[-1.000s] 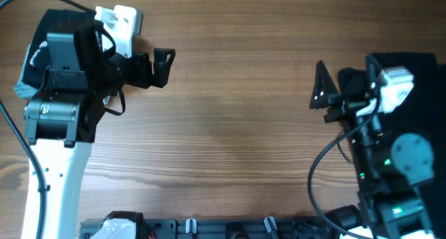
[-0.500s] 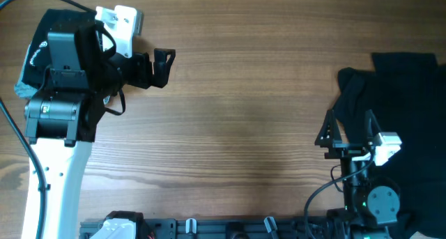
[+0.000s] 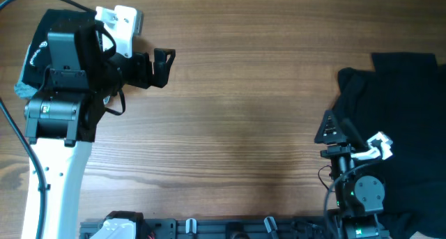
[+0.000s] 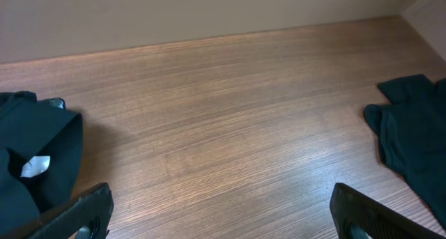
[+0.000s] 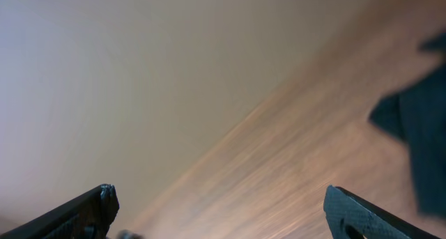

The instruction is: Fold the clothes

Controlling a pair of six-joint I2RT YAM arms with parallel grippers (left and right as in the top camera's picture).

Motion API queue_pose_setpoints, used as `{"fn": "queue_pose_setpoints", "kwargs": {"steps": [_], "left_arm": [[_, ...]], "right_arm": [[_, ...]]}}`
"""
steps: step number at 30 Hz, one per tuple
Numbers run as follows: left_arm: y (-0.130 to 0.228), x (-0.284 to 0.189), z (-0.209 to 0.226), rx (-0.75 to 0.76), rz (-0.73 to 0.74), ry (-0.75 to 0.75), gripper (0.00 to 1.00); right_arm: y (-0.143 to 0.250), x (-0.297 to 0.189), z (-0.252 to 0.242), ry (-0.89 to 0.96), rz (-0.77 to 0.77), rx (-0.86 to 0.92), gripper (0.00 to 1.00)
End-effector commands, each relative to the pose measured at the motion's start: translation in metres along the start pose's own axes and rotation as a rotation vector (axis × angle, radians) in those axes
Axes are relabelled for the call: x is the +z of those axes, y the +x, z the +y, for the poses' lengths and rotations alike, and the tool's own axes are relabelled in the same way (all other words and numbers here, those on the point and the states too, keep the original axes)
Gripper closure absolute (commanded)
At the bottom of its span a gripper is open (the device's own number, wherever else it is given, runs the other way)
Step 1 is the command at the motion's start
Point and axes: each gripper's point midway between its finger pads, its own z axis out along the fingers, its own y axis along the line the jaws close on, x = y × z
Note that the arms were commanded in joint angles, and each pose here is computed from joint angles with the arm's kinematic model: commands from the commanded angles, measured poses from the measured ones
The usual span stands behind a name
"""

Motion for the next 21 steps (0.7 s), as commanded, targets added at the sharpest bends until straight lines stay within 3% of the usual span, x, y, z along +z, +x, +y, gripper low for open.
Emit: {"fn": "queue_pose_setpoints", "kwargs": {"steps": [1,6,10,13,17,21], "left_arm": [[-0.002,0.000,-0.004,0.023,-0.003,0.016,0.00],[-0.002,0.000,-0.004,0.023,-0.003,0.016,0.00],[0.008,-0.001,-0.004,0.010,0.035,0.017,0.00],[0.015,-0.003,0.016,0.013,0.048,-0.099,0.00],[0.011,-0.007,0.029,-0.022,-0.111,-0.146,0.00],[0.042,-0.013,0.041,-0.127,-0.229,-0.169,0.00]], "right_arm": [[0.000,0.000,0.000,-0.002,0.003,0.454,0.00],[0.001,0.000,-0.001,0.002,0.003,1.160,0.00],[0.000,0.000,-0.001,0.002,0.000,1.193,0.00],[0.000,0.000,-0.001,0.002,0.000,1.193,0.00],[0.000,0.000,-0.001,0.002,0.000,1.193,0.00],[0.000,0.000,-0.001,0.002,0.000,1.193,0.00]]}}
